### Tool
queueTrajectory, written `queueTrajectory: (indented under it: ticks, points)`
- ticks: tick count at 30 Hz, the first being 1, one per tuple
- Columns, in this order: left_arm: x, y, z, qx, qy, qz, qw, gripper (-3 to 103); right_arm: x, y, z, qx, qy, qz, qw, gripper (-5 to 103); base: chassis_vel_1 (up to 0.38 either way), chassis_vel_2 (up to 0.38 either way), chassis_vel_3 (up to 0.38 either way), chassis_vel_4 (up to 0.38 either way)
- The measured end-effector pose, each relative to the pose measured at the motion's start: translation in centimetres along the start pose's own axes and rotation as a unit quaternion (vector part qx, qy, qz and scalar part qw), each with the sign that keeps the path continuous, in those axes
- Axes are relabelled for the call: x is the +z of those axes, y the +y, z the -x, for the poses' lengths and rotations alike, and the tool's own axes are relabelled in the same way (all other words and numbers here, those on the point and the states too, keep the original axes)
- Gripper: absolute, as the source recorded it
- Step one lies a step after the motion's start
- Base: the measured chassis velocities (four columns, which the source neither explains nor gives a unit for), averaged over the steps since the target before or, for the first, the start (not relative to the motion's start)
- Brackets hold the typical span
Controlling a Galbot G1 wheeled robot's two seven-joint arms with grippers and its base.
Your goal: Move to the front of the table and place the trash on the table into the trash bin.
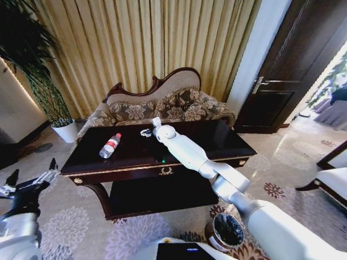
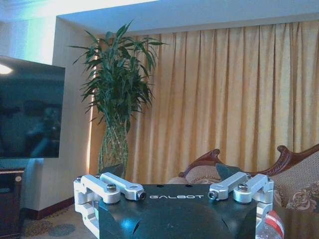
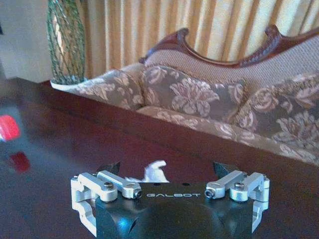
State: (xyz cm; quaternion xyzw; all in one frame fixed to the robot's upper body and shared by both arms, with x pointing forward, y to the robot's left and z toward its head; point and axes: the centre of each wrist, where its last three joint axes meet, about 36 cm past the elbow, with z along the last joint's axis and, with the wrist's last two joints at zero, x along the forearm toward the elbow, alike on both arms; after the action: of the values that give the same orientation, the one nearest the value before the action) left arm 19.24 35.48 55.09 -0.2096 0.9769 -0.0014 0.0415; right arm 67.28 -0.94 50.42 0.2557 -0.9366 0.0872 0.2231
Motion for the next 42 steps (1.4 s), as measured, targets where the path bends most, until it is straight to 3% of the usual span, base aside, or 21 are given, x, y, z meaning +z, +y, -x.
queueTrajectory:
  ticks: [16, 21, 22, 24, 25, 28, 32, 33, 35, 39, 42]
  points:
    - [0.1, 0.1, -0.3, -0.004, 0.006, 0.002, 1.0000, 100, 1.5, -2.4, 0.0, 0.018, 0.012, 0.018, 1.000, 101, 0.000, 0.000, 0.000, 0.000]
    - [0.1, 0.1, -0.3, -0.004, 0.006, 0.002, 1.0000, 100, 1.9, -3.0, -0.5, 0.019, 0.009, 0.020, 1.000, 80, 0.000, 0.000, 0.000, 0.000]
    - [0.1, 0.1, -0.3, -0.004, 0.006, 0.002, 1.0000, 100, 1.9, -3.0, -0.5, 0.019, 0.009, 0.020, 1.000, 80, 0.000, 0.000, 0.000, 0.000]
    - [0.2, 0.1, -0.3, -0.005, 0.007, 0.002, 1.0000, 100, 2.1, -3.2, -0.7, 0.018, 0.009, 0.022, 1.000, 69, 0.000, 0.000, 0.000, 0.000]
    - [0.2, 0.1, -0.3, -0.005, 0.007, 0.002, 1.0000, 100, 2.1, -3.2, -0.7, 0.018, 0.009, 0.022, 1.000, 69, 0.000, 0.000, 0.000, 0.000]
    - [0.2, 0.1, -0.3, -0.007, 0.008, 0.001, 0.9999, 100, 2.5, -3.4, -0.9, 0.018, 0.010, 0.023, 1.000, 52, 0.000, 0.000, 0.000, 0.000]
    - [0.2, 0.1, -0.3, -0.006, 0.008, 0.000, 1.0000, 100, 2.6, -3.5, -1.0, 0.017, 0.009, 0.023, 1.000, 47, 0.000, 0.000, 0.000, 0.000]
    - [0.2, 0.0, -0.4, -0.006, 0.008, -0.001, 1.0000, 100, 2.5, -3.6, -1.2, 0.015, 0.009, 0.022, 1.000, 36, 0.000, 0.000, 0.000, 0.000]
    - [0.3, 0.0, -0.4, -0.005, 0.008, -0.001, 1.0000, 100, 2.5, -3.6, -1.3, 0.015, 0.010, 0.023, 1.000, 36, 0.000, 0.000, 0.000, 0.000]
    - [0.2, 0.1, -0.3, -0.004, 0.008, -0.001, 1.0000, 100, 1.9, -4.1, -1.7, 0.015, 0.009, 0.021, 1.000, 18, 0.000, 0.000, 0.000, 0.000]
    - [0.2, 0.1, -0.3, -0.004, 0.007, 0.000, 1.0000, 100, 1.6, -4.5, -2.0, 0.016, 0.007, 0.020, 1.000, 27, 0.000, 0.000, 0.000, 0.000]
